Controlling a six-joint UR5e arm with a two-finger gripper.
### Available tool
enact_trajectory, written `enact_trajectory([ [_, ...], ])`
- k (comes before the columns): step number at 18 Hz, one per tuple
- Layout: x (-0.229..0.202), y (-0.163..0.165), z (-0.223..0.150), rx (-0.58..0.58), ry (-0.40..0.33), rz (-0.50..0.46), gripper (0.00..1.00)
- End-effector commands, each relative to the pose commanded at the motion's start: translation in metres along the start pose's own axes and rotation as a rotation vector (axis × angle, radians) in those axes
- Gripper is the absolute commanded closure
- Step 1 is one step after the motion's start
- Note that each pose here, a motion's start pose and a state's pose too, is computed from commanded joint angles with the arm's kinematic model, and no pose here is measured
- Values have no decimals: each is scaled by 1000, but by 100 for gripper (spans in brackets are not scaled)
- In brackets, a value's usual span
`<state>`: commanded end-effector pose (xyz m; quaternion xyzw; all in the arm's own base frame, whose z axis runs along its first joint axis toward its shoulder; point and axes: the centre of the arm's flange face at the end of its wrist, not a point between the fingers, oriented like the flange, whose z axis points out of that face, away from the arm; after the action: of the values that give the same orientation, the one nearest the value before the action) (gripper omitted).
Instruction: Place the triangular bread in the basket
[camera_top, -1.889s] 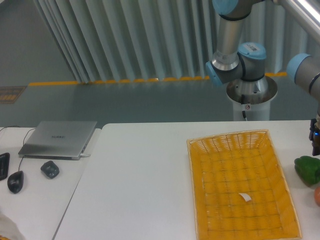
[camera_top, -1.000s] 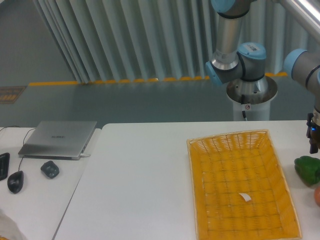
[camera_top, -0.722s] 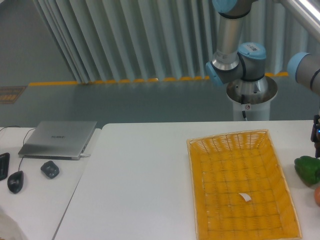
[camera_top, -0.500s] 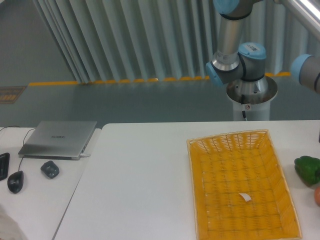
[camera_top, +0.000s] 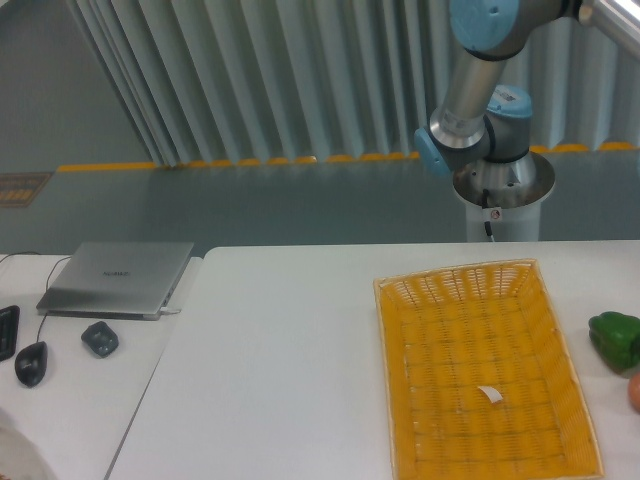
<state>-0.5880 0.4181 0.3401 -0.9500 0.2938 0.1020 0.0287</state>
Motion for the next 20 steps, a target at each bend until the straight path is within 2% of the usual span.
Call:
enact_trajectory([
  [4, -7, 2, 34, -4, -15, 0, 0],
  [6, -6, 18, 45, -5, -5, -19, 0],
  [8, -8, 30, 47, -9, -4, -24, 0],
  [16, -7, 36, 63, -7, 11, -29, 0],
  [19, -5, 43, 67, -7, 18, -3, 0],
  [20, -5, 47, 69, -8, 22, 7, 8],
])
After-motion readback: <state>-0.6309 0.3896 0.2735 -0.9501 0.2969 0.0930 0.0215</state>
